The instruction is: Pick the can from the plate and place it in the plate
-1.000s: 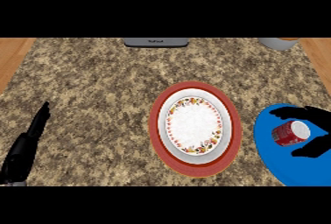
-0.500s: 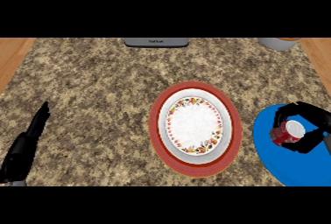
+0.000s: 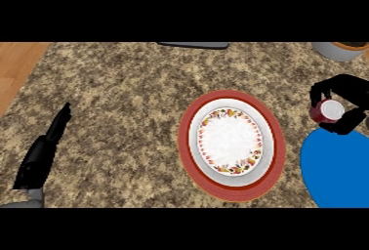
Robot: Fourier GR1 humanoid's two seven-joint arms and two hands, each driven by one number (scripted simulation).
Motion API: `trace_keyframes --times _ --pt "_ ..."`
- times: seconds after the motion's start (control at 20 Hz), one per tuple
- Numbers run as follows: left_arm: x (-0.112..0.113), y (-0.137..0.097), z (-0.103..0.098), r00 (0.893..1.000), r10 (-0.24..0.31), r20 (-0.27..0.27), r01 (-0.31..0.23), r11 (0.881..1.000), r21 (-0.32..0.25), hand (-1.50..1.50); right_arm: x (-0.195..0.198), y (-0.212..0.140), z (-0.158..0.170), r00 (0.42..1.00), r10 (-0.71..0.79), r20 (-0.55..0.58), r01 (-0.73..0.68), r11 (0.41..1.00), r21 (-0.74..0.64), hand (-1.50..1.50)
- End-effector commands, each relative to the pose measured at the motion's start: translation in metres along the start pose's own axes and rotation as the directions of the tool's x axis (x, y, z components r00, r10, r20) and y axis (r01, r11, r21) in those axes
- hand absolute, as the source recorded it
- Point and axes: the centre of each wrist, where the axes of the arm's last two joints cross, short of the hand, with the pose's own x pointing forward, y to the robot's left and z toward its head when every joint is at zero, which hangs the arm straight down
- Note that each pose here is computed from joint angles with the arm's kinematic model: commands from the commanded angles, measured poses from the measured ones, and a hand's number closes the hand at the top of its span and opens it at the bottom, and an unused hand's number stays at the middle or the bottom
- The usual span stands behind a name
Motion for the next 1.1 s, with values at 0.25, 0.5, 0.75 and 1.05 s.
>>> trace_keyframes --times 0.25,0.5,0.75,1.05 --pt "0.003 0.007 -0.008 1.000 -0.015 0.007 0.015 1.000 0.025 0.00 -0.013 -0.049 0.006 0.986 0.120 0.117 -0.070 0.929 -0.364 1.50" --pt "-0.006 0.000 0.008 0.999 -0.005 -0.033 0.006 1.000 0.021 0.00 -0.013 -0.069 0.007 0.940 0.130 0.315 0.047 0.866 -0.497 1.50" --pt "-0.012 0.005 0.014 0.999 0.005 -0.040 -0.003 1.000 0.026 0.00 -0.011 -0.076 0.005 0.837 0.097 0.538 0.174 0.886 -0.430 1.50" --pt "-0.013 0.005 0.017 0.997 -0.008 -0.074 0.011 0.999 0.039 0.00 0.030 -0.097 -0.029 0.747 0.037 0.664 0.221 0.928 -0.301 1.50"
